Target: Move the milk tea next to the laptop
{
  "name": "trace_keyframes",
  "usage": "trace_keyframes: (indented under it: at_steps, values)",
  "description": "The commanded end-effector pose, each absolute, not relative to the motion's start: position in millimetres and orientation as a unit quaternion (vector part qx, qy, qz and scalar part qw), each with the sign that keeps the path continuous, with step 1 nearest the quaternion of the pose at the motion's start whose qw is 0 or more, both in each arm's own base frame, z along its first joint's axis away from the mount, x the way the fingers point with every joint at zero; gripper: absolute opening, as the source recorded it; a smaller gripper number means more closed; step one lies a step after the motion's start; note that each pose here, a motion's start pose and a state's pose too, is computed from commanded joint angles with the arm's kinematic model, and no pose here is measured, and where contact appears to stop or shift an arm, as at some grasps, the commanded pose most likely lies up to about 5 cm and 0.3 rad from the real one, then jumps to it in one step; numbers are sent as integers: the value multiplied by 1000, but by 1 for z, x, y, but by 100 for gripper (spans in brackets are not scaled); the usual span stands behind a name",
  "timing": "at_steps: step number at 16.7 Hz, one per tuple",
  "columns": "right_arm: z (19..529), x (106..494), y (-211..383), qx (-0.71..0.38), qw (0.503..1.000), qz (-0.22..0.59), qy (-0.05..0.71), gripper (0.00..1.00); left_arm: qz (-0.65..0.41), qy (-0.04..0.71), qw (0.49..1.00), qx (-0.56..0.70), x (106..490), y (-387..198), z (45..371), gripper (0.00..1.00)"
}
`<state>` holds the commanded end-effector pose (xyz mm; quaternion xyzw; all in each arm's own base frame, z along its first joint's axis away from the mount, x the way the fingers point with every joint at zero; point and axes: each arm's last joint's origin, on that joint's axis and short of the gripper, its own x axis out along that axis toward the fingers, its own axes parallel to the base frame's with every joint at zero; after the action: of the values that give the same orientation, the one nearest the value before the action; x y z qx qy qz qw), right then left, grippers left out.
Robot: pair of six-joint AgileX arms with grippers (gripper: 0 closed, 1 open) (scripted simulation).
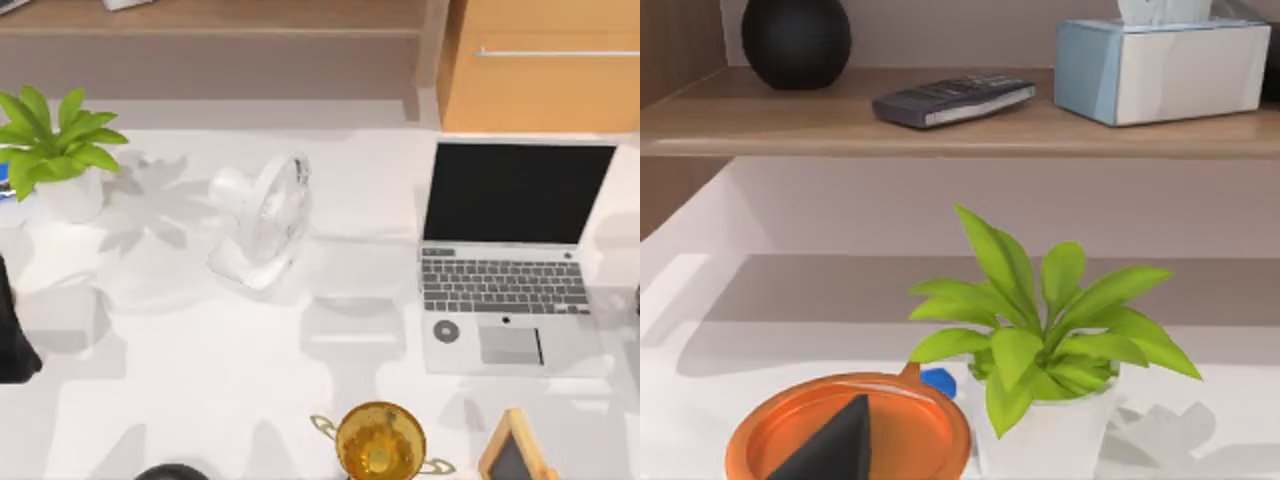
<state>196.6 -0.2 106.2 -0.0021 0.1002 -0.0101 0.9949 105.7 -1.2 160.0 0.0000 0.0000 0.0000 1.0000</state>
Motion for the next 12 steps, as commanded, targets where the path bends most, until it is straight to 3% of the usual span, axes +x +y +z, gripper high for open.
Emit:
trace_keyframes:
  at_steps: [8, 12]
  values:
    - [106, 197, 0, -2, 995, -10, 100, 98, 0, 0, 1000, 0, 106, -1, 160, 100]
    - [106, 197, 0, -2, 995, -10, 100, 100, 0, 0, 1000, 0, 106, -1, 160, 100]
